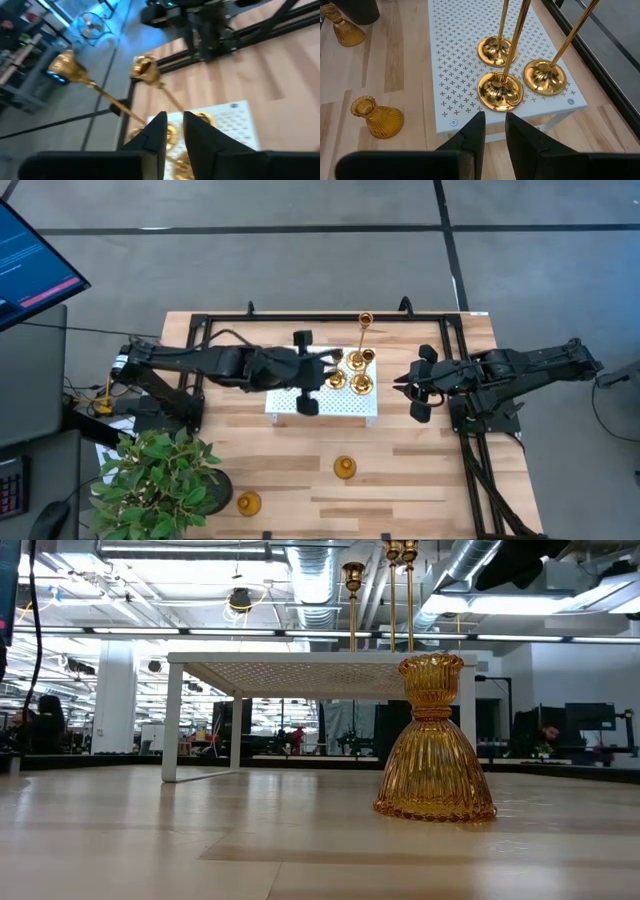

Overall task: Pick & Place candle stick holders
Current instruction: Put the golden candlestick holder on the shelf

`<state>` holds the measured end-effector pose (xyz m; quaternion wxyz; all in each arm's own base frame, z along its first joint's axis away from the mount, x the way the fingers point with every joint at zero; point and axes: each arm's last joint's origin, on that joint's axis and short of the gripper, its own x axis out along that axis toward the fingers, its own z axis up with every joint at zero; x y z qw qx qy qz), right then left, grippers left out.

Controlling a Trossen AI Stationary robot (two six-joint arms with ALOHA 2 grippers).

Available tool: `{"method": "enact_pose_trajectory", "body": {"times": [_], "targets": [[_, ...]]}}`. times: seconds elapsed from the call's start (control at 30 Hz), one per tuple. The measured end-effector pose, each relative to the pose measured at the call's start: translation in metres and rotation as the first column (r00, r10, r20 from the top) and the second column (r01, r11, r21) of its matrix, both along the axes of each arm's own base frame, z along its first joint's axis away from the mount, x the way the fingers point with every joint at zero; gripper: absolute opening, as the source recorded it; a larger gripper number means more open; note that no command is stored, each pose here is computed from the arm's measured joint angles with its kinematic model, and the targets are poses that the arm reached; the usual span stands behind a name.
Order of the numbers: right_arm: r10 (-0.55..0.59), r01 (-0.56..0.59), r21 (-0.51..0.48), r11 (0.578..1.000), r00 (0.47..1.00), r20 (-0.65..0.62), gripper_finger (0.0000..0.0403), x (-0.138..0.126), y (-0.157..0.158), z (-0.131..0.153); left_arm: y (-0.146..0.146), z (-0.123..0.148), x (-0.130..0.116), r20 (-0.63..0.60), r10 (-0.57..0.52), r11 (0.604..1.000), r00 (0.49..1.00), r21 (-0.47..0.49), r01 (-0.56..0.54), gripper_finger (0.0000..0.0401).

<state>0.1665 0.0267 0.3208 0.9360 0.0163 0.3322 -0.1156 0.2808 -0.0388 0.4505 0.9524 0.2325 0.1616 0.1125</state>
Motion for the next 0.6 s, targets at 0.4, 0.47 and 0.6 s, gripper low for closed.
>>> {"method": "enact_pose_trajectory", "body": {"times": [0.4, 0.47, 0.6], "targets": [[0.000, 0.000, 0.000, 1.000, 1.000, -0.001, 0.0066, 0.000, 0.000, 0.000, -0.020, -0.037, 0.002, -0.155, -0.070, 0.992, 0.985, -0.119, 0.051, 0.0005], [0.000, 0.000, 0.000, 1.000, 1.000, -0.001, 0.0066, 0.000, 0.000, 0.000, -0.021, -0.051, 0.005, -0.184, -0.056, 0.991, 0.981, -0.131, 0.032, 0.0003], [0.000, 0.000, 0.000, 1.000, 1.000, -0.001, 0.0066, 0.000, 0.000, 0.000, -0.018, -0.078, 0.014, -0.140, 0.030, 0.993, 0.990, -0.112, -0.046, 0.0003]]}}
